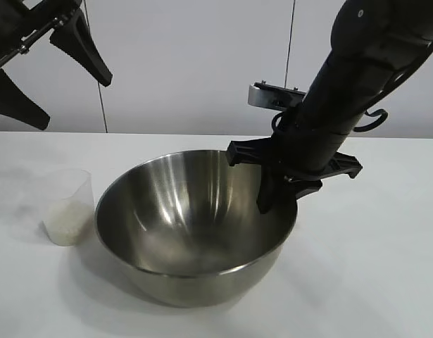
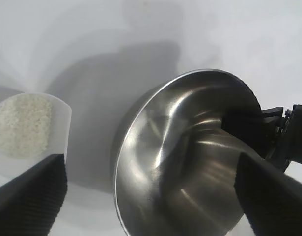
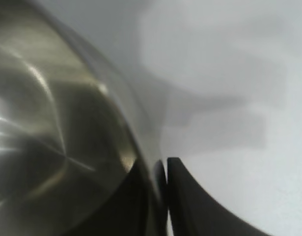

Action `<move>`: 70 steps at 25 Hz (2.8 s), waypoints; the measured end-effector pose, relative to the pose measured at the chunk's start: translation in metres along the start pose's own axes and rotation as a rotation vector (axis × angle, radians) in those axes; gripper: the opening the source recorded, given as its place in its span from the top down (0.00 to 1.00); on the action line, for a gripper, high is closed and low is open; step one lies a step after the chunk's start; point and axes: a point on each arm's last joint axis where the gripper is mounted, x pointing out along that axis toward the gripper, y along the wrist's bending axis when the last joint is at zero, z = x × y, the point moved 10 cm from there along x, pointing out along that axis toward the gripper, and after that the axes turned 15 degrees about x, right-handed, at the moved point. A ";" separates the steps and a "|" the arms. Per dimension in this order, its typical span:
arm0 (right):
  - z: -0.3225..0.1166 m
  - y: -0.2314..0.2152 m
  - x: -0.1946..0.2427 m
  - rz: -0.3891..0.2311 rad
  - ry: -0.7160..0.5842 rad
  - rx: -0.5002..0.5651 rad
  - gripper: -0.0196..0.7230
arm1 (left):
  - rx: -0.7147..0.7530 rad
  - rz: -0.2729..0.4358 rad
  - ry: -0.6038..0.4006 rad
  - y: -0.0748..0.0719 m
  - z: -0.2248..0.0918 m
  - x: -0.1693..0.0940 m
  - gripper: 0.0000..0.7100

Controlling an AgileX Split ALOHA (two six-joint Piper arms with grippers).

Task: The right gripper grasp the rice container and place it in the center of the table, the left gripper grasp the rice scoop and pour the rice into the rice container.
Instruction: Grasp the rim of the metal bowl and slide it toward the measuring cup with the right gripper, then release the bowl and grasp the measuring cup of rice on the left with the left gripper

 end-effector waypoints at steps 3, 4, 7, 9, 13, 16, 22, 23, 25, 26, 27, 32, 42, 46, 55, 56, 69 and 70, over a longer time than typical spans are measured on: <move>-0.001 0.002 -0.004 0.003 0.009 -0.003 0.33 | 0.000 0.000 0.000 0.000 0.000 0.000 0.06; -0.001 0.003 -0.008 0.004 0.015 -0.009 0.24 | 0.000 0.000 0.000 0.000 0.000 0.000 0.06; 0.015 0.008 -0.038 -0.003 -0.004 -0.051 0.14 | 0.000 0.000 0.000 0.000 0.000 0.000 0.06; 0.030 -0.006 -0.065 -0.043 -0.011 -0.062 0.12 | 0.000 0.000 0.000 0.000 0.000 0.000 0.06; 0.070 -0.094 -0.135 -0.192 -0.090 0.043 0.15 | 0.000 0.000 0.000 0.000 0.000 0.000 0.06; 0.079 -0.165 -0.183 -0.243 -0.144 0.201 0.17 | 0.000 0.000 0.000 0.000 0.000 0.000 0.06; 0.060 -0.196 -0.223 -0.159 -0.147 0.332 0.17 | 0.000 0.000 0.000 0.000 0.000 0.000 0.06; 0.058 -0.191 -0.227 -0.142 -0.144 0.330 0.18 | 0.000 0.000 0.000 0.000 0.000 0.000 0.06; 0.056 -0.174 -0.241 -0.092 -0.167 0.311 0.20 | -0.001 -0.001 0.000 0.000 0.000 0.000 0.06; 0.056 -0.165 -0.249 -0.068 -0.190 0.298 0.20 | -0.001 -0.001 0.000 0.000 0.000 0.000 0.06; 0.056 -0.156 -0.262 -0.050 -0.224 0.283 0.20 | -0.001 -0.001 0.000 0.000 0.000 0.000 0.06; 0.036 -0.110 -0.327 0.019 -0.418 0.215 0.21 | -0.001 -0.001 0.000 0.000 0.000 0.000 0.06; -0.089 -0.065 -0.364 -0.059 -0.760 0.037 0.21 | -0.001 -0.001 0.000 0.000 0.000 0.000 0.06; -0.141 -0.071 -0.364 -0.098 -0.916 0.046 0.21 | -0.001 -0.001 0.000 0.000 0.000 0.000 0.06; -0.228 -0.104 -0.310 -0.218 -0.901 0.086 0.21 | -0.001 -0.001 0.000 0.000 0.000 0.000 0.06; -0.233 -0.107 -0.304 -0.226 -0.886 0.093 0.21 | -0.001 -0.001 0.000 0.000 0.000 0.000 0.06; -0.237 -0.116 -0.273 -0.217 -0.796 0.107 0.21 | -0.001 -0.001 0.000 0.000 0.000 0.000 0.06; -0.237 -0.115 -0.273 -0.211 -0.797 0.107 0.21 | -0.001 -0.001 0.000 0.000 0.000 0.000 0.06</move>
